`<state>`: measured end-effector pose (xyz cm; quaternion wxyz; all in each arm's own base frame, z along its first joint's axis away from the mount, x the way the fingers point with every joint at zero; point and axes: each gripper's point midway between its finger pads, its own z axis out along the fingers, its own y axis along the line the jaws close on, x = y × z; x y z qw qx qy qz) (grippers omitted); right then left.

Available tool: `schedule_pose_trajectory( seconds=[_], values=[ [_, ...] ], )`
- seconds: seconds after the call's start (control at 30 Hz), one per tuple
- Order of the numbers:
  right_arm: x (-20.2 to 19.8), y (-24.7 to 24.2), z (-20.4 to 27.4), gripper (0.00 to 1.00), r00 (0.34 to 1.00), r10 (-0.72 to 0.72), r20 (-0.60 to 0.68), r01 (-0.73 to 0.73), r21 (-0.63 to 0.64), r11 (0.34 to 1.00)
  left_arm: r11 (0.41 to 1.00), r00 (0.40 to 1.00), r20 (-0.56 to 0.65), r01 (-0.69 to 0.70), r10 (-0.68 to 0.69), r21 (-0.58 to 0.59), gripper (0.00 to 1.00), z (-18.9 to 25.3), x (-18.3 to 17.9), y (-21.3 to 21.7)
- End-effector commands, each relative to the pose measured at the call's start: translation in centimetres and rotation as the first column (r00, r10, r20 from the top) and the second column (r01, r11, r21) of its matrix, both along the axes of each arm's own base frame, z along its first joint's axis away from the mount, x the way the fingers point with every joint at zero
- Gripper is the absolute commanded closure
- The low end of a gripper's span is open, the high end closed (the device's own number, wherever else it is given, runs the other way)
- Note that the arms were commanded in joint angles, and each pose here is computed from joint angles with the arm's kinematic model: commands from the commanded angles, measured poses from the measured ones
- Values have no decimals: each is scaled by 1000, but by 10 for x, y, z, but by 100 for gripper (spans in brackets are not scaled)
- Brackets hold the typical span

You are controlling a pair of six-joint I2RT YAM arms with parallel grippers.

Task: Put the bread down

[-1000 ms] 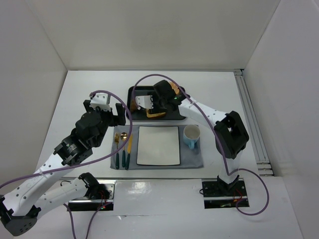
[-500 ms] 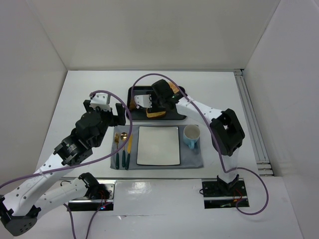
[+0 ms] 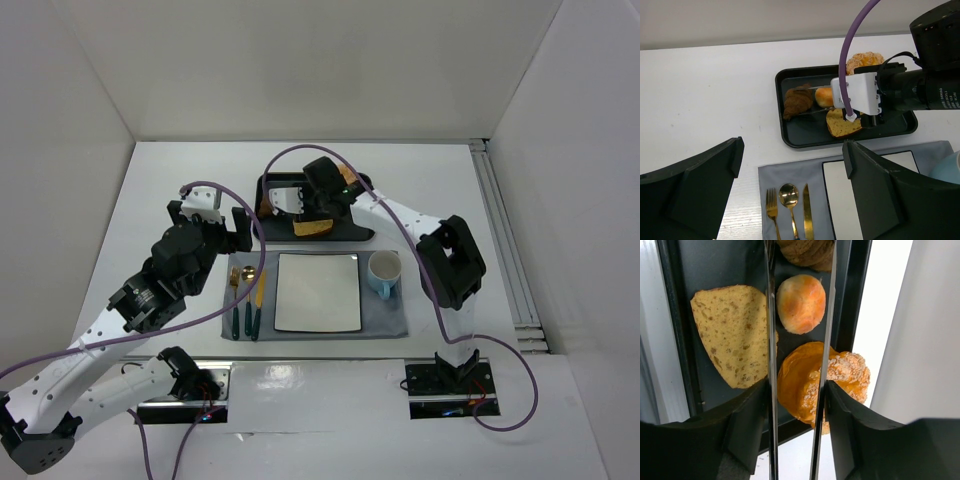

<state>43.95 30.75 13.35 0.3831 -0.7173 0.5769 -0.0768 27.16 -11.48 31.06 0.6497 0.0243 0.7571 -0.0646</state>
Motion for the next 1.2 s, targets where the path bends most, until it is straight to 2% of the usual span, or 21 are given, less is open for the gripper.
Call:
schedule_pose_trajectory(
  seconds=[0.0, 0.13, 0.4, 0.43, 0.57, 0.6, 0.77, 1.17],
  values=[
    [7, 7, 14, 47, 1000, -6, 5, 6, 38, 999, 1000, 999, 41, -1, 2, -23, 1, 11, 2, 0],
    [3, 7, 9, 50, 999, -14, -33, 15, 36, 999, 1000, 999, 41, -1, 2, -23, 1, 11, 2, 0],
    [-3, 9, 5, 63, 998, -5, -69, 9, 49, 999, 1000, 999, 48, 0, 2, -29, 1, 13, 1, 1],
    [-3, 9, 5, 75, 997, -12, -74, 17, 55, 998, 1000, 999, 48, 0, 2, -29, 1, 13, 1, 1],
    [-7, 6, 9, 81, 997, -19, -80, 23, 58, 998, 1000, 999, 48, 0, 2, -29, 1, 13, 1, 1],
    [-9, 7, 15, 87, 997, -18, -80, 24, 76, 997, 1000, 999, 48, 0, 2, -29, 1, 13, 1, 1],
    [-16, 4, 21, 100, 997, -16, -69, 23, 103, 994, 1000, 999, 41, -1, 2, -23, 1, 9, 1, 1],
    [-40, -6, 63, 100, 996, -36, -78, 51, 198, 979, 1000, 999, 41, -1, 2, -23, 1, 9, 3, -1]
  ],
)
